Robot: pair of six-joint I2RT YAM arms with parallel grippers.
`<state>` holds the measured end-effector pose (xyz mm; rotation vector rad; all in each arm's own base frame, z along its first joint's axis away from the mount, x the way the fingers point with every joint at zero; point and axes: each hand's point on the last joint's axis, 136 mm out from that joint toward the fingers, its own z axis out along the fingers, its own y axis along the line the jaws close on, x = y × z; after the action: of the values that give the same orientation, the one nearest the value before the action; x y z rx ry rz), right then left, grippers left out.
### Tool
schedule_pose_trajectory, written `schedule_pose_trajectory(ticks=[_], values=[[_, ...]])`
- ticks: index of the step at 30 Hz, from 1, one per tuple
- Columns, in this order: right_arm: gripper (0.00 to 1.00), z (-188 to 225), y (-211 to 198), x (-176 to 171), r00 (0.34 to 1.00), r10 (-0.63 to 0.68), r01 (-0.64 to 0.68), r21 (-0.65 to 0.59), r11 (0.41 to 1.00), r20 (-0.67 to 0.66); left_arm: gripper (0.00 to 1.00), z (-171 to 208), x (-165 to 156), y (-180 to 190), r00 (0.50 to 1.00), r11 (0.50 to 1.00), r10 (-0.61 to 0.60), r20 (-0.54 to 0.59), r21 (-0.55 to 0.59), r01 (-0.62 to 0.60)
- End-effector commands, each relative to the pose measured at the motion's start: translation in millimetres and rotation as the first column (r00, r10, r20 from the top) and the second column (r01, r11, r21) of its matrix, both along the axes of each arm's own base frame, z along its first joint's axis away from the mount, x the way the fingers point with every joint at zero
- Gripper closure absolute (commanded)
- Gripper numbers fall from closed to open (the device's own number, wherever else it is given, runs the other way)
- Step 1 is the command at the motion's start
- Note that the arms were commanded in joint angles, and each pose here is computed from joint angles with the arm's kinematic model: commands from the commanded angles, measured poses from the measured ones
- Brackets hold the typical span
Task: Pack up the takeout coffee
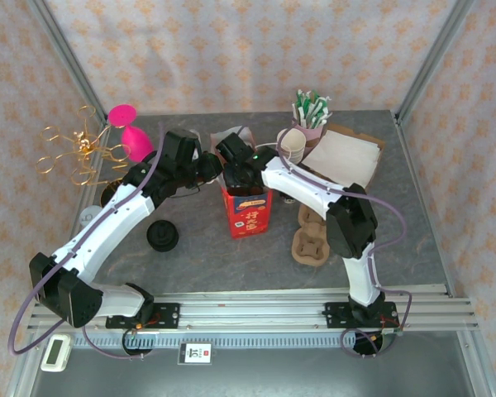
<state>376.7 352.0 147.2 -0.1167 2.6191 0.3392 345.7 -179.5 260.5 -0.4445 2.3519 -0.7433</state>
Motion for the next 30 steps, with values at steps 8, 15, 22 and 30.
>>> schedule_pose_trajectory(ticks=[8, 15, 22, 30], values=[[0.71, 62, 1, -7, 0.999, 0.005, -0.008, 0.081, 0.997, 0.040, 0.74, 27, -1, 6, 0.998, 1.000, 0.024, 0.053, -0.016, -0.023], [0.71, 78, 2, -9, 0.999, 0.010, -0.015, 0.099, 0.995, 0.049, 0.68, 36, -4, 9, 0.997, 0.999, 0.028, 0.070, -0.017, -0.027], [0.71, 89, -1, -11, 0.998, 0.009, -0.015, 0.105, 0.994, 0.061, 0.66, 49, -6, 12, 0.995, 1.000, 0.030, 0.100, -0.013, -0.029], [0.71, 91, -4, -13, 0.998, 0.011, -0.017, 0.093, 0.996, 0.061, 0.59, 55, -9, 19, 0.993, 0.999, 0.040, 0.109, 0.004, -0.041]])
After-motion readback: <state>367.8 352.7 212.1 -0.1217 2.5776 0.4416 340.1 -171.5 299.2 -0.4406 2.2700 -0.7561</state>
